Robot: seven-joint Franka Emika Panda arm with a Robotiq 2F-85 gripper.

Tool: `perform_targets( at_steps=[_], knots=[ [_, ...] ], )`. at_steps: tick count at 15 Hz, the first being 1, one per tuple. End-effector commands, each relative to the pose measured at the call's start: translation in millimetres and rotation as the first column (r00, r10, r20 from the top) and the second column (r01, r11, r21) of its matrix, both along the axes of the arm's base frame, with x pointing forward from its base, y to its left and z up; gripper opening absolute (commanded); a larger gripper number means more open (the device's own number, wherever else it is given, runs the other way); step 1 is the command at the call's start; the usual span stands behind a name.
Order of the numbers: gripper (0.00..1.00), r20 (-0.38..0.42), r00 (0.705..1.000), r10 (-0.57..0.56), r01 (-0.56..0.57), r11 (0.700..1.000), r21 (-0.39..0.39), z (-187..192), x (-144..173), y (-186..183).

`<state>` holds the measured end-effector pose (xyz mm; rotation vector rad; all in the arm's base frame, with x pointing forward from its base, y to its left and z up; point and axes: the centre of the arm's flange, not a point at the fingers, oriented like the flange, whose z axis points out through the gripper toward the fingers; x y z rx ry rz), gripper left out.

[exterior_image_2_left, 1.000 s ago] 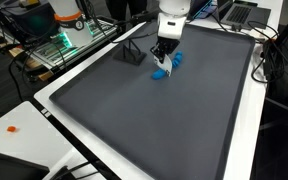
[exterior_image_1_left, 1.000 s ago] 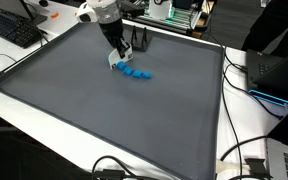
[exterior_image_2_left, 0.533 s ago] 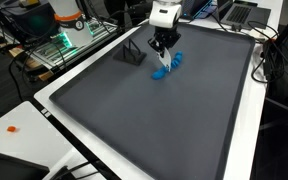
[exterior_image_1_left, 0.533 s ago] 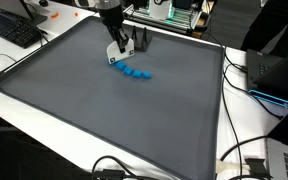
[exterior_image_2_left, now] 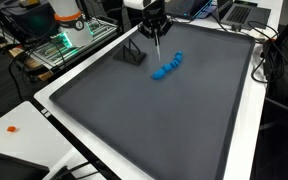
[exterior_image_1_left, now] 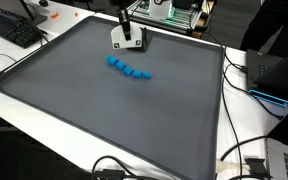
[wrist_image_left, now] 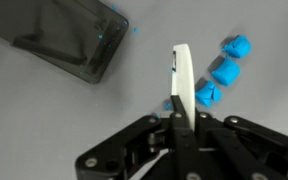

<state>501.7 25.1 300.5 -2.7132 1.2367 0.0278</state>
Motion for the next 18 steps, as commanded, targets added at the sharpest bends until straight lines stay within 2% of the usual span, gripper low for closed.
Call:
perform_targets(
  at_steps=[1,4,9,18],
  knots=[
    [0.01,-0.017,0.985,-0.174,0.175,0.984,0.033,5.7,-50.8,-1.4],
    [0.01,-0.051,0.967,-0.25,0.253,0.966,0.056,0.9,-72.9,-4.0],
    [0.01,-0.095,0.944,-0.315,0.322,0.943,0.08,-18.0,-95.8,-8.8],
    [0.01,-0.055,0.925,-0.377,0.381,0.918,0.106,-48.6,-108.7,-10.4]
  ],
)
